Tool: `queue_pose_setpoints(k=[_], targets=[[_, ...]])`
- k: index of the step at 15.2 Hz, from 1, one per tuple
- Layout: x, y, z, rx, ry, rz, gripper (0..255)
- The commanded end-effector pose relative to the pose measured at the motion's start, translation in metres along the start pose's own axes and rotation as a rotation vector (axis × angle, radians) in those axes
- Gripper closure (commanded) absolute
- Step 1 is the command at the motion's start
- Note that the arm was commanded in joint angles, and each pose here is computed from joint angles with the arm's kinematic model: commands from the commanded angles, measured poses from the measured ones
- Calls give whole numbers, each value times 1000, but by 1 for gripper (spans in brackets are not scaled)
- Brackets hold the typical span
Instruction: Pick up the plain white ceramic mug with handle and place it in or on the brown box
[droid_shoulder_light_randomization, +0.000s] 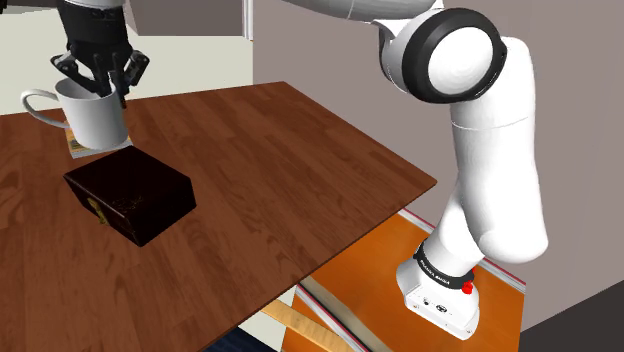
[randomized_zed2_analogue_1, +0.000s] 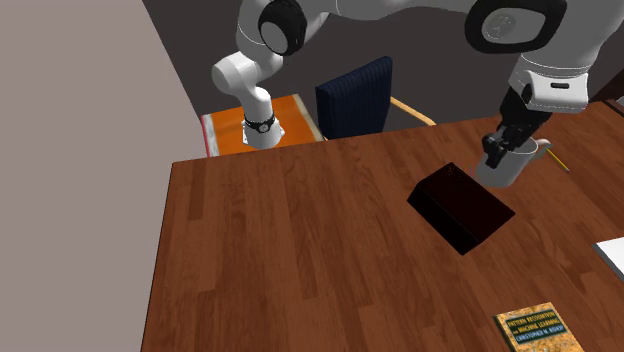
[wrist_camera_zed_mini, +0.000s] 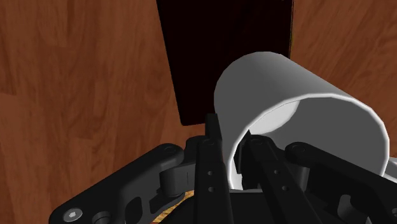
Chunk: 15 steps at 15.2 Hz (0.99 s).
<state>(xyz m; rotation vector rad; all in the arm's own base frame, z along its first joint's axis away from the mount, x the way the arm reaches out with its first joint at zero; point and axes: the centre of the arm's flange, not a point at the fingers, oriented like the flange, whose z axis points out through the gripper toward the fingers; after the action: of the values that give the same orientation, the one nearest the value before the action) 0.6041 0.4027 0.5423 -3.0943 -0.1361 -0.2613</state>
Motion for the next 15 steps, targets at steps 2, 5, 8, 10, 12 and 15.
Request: queue_pose_setpoints(k=[2, 5, 8, 10, 12, 15], targets=[[10, -18, 7, -1, 0, 3, 255], [7, -17, 23, -1, 0, 3, 255], [5, -17, 38, -1, 0, 3, 255], [3, -17, 49, -1, 0, 3, 255], [1, -16, 59, -1, 0, 3, 255], [-2, -16, 75, -1, 0, 3, 255]])
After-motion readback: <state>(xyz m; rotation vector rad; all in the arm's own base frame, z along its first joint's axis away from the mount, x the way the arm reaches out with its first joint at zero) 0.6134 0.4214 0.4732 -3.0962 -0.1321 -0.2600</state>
